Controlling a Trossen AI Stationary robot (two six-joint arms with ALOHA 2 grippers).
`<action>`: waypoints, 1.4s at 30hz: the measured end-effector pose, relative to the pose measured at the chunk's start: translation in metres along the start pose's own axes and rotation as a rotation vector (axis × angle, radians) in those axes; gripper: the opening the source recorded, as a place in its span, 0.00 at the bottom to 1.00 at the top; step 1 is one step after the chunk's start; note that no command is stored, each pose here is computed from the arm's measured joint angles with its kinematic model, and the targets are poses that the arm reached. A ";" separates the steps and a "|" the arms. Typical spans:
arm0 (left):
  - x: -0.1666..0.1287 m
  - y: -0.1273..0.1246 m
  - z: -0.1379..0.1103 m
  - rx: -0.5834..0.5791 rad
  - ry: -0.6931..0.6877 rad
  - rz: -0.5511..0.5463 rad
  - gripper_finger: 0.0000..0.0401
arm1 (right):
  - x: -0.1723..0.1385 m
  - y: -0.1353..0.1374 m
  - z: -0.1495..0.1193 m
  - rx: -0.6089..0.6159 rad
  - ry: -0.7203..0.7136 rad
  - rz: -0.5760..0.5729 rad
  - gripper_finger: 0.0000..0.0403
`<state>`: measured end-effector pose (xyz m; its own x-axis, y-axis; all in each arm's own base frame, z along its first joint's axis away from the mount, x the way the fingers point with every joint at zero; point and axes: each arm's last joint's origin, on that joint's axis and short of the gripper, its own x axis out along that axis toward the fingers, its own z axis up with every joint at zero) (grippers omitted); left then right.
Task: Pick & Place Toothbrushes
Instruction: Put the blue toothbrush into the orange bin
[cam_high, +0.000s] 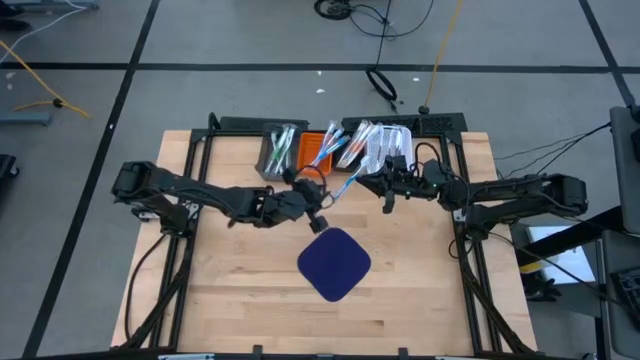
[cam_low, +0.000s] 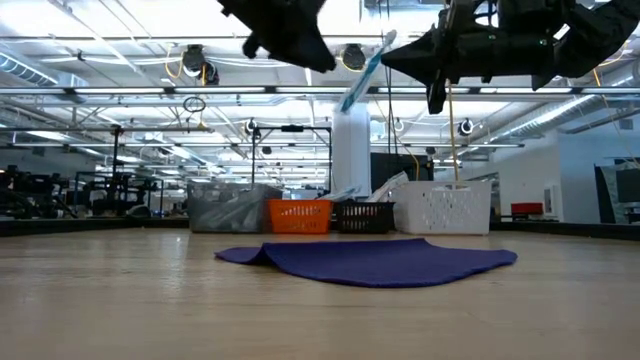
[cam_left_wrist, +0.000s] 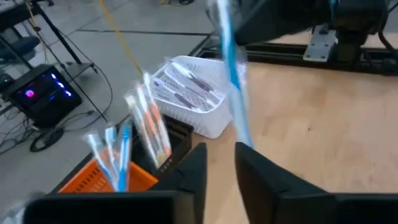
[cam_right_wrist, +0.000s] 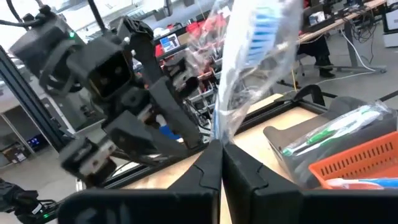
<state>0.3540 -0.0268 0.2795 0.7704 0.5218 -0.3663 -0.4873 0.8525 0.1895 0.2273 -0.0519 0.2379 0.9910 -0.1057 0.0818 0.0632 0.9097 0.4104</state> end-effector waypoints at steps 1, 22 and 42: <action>-0.004 0.002 0.001 -0.006 0.005 0.000 0.22 | 0.000 0.000 0.000 0.000 -0.004 -0.003 0.00; -0.050 -0.019 -0.007 -0.020 0.113 -0.155 0.36 | 0.058 -0.065 0.011 0.040 0.015 -0.209 0.00; -0.045 -0.013 -0.010 -0.006 0.150 -0.124 0.36 | 0.116 -0.147 -0.007 0.145 0.074 -0.320 0.00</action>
<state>0.3214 -0.0613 0.2839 0.7552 0.4019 -0.5178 -0.3955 0.9094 0.1291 0.3336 -0.1951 0.1809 0.9299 -0.3419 -0.1352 0.3595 0.7680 0.5301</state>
